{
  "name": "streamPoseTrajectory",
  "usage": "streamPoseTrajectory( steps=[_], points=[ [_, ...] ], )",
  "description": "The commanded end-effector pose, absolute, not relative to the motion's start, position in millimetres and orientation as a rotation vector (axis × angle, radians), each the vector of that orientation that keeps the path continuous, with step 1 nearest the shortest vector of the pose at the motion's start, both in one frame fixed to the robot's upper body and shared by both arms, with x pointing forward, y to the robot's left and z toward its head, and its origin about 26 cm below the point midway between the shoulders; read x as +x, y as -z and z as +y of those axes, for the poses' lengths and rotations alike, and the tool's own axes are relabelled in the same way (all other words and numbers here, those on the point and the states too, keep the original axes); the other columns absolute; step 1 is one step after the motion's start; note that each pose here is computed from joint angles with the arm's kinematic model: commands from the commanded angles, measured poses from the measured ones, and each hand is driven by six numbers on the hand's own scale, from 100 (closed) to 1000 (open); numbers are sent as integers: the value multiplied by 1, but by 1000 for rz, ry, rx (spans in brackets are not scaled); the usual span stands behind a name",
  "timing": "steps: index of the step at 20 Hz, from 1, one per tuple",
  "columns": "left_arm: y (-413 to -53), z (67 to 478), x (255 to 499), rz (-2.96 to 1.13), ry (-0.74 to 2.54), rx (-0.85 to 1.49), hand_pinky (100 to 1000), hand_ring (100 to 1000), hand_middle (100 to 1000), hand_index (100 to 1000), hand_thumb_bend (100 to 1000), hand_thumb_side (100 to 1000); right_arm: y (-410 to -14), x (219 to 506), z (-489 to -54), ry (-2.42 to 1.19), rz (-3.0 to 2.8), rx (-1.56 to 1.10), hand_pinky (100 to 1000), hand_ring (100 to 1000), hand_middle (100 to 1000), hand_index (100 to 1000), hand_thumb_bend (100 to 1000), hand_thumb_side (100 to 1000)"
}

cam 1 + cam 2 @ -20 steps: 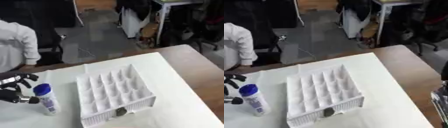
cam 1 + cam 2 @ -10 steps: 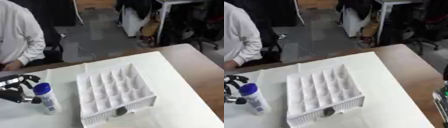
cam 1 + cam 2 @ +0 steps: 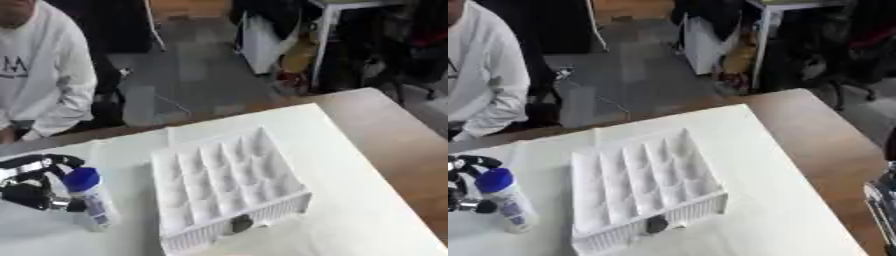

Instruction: Pick up objects on the table and place them in the box.

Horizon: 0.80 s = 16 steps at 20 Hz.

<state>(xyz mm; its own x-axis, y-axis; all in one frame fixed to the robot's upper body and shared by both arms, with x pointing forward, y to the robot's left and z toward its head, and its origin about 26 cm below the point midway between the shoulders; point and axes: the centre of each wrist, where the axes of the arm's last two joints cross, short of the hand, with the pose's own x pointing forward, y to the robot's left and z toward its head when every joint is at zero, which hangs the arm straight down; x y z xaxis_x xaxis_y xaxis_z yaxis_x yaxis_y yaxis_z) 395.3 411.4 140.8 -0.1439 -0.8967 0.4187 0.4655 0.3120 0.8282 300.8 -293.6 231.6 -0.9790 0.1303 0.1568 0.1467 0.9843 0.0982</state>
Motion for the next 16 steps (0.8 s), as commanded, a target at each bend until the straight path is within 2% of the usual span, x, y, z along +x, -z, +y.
streamPoseTrajectory(
  steps=[1, 16],
  points=[
    [-154, 414, 399, -1215, 1272, 513, 578, 723, 867, 957, 1000, 535, -242, 299, -292, 167, -3025, -182, 390, 452, 428, 582, 100, 1000],
    [-138, 414, 403, -1201, 1259, 517, 572, 713, 854, 948, 1000, 532, -245, 300, -289, 174, -3032, -158, 391, 452, 428, 582, 100, 1000]
  ],
)
